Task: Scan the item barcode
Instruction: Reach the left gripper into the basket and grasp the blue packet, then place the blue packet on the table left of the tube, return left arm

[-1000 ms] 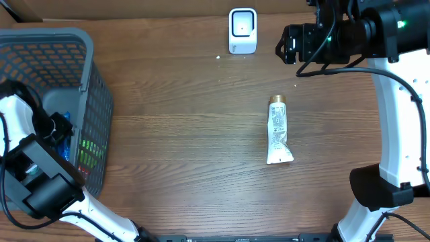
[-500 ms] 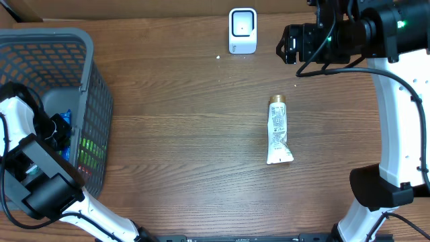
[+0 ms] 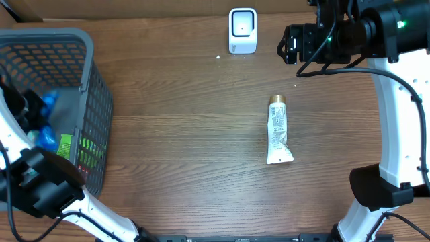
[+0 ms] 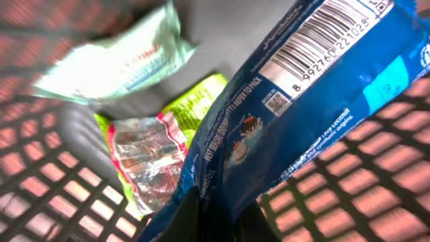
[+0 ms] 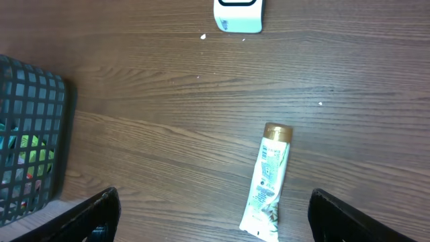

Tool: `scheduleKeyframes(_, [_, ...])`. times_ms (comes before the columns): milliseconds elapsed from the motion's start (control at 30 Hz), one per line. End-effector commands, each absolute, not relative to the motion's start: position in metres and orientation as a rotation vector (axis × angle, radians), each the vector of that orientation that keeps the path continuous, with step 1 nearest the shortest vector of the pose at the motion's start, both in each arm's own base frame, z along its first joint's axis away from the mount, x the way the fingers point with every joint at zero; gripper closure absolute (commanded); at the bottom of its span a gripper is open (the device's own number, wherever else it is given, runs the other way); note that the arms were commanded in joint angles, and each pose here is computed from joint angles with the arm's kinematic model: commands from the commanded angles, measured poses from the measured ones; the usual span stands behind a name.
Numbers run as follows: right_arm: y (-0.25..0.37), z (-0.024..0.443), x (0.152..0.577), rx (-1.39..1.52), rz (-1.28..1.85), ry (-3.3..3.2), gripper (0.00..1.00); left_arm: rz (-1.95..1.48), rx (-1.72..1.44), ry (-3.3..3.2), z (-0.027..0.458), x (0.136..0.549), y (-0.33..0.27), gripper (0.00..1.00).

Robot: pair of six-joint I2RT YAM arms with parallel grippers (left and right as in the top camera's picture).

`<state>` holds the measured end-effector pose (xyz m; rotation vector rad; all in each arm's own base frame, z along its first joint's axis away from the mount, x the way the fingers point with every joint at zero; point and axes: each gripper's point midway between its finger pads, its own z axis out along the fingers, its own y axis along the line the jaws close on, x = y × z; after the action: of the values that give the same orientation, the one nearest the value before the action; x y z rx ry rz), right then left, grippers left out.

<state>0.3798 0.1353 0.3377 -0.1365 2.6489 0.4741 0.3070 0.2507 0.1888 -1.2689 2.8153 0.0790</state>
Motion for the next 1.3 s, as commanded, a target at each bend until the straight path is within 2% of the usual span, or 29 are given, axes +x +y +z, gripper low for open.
scheduleKeyframes(0, [0.135,0.335,0.381,-0.147,0.460,2.653,0.10,0.088,-1.090,2.715,0.248,0.326,0.230,0.96])
scheduleKeyframes(333, [0.135,0.335,0.381,-0.142,0.461,2.653,0.10,0.087,-0.603,2.528,0.358,0.338,0.108,0.96])
scheduleKeyframes(467, [0.135,0.335,0.381,-0.142,0.462,2.653,0.11,0.066,-0.557,2.397,0.394,0.332,0.066,0.96])
scheduleKeyframes(567, [0.135,0.335,0.381,-0.142,0.461,2.653,0.11,-0.010,-0.521,2.375,0.402,0.332,0.034,0.96])
scheduleKeyframes(700, [0.131,0.335,0.382,-0.116,0.433,2.655,0.14,-0.088,-0.546,2.520,0.367,0.329,-0.013,0.96])
scheduleKeyframes(867, [0.092,0.331,0.394,0.224,0.254,2.643,0.15,-0.091,-0.528,2.699,0.298,0.339,-0.066,0.96])
scheduleKeyframes(933, [0.075,0.331,0.397,0.333,0.244,2.630,0.15,-0.117,-0.495,2.788,0.248,0.342,-0.108,0.96])
scheduleKeyframes(1133, [0.049,0.331,0.401,0.429,0.225,2.613,0.14,-0.258,-0.436,2.928,0.151,0.331,-0.192,0.96])
scheduleKeyframes(1267, [0.043,0.331,0.402,0.448,0.219,2.608,0.14,-0.235,-0.450,2.998,0.102,0.319,-0.222,0.96])
